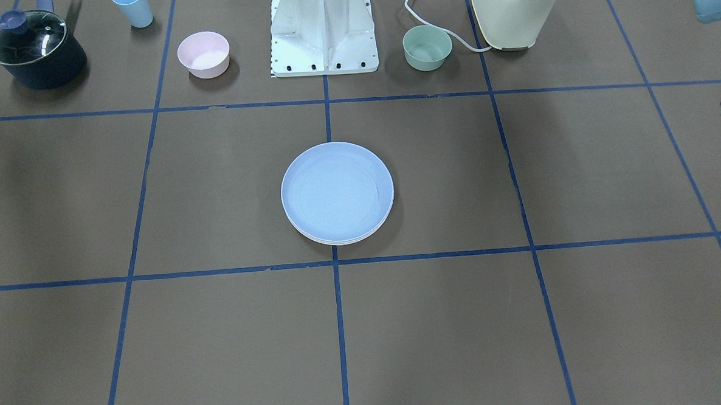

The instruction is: Stack three plates with pink and blue

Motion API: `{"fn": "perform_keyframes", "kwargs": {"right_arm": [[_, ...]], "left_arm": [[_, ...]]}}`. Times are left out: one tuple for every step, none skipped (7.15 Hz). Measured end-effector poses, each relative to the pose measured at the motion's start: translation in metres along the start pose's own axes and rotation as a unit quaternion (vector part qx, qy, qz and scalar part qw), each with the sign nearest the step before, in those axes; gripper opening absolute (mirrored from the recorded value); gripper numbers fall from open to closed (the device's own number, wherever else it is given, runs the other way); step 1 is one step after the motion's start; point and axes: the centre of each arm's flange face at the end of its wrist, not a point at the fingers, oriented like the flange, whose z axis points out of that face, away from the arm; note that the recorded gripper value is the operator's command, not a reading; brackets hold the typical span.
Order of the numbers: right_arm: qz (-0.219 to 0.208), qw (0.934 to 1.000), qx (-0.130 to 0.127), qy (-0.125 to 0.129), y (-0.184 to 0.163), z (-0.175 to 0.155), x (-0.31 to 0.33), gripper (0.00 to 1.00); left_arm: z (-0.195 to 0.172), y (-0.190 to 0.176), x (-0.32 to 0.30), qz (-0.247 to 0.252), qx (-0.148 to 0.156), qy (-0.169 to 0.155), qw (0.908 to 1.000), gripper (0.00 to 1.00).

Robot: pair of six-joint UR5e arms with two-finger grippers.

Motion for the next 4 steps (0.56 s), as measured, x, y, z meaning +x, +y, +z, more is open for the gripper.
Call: {"fn": "perform_keyframes", "kwargs": {"right_arm": [[0.02,0.9996,-0.018,-0.004,0.034,0.025,0.021,1.0],[0.03,0.9992,-0.024,-0.006,0.057,0.043,0.035,1.0],[0.034,0.9991,-0.025,-0.007,0.069,0.052,0.041,1.0],[0.038,0.9989,-0.029,-0.007,0.079,0.059,0.045,1.0]], "left_arm": [[-0.001,0.018,-0.039,0.006,-0.015,0.004,0.9999,1.0],[0.003,0.043,-0.076,-0.009,-0.038,0.013,0.9992,1.0],[0.005,0.065,-0.1,-0.041,-0.064,0.02,0.9969,1.0],[0.004,0.079,-0.111,-0.066,-0.083,0.023,0.9941,1.0]]}}
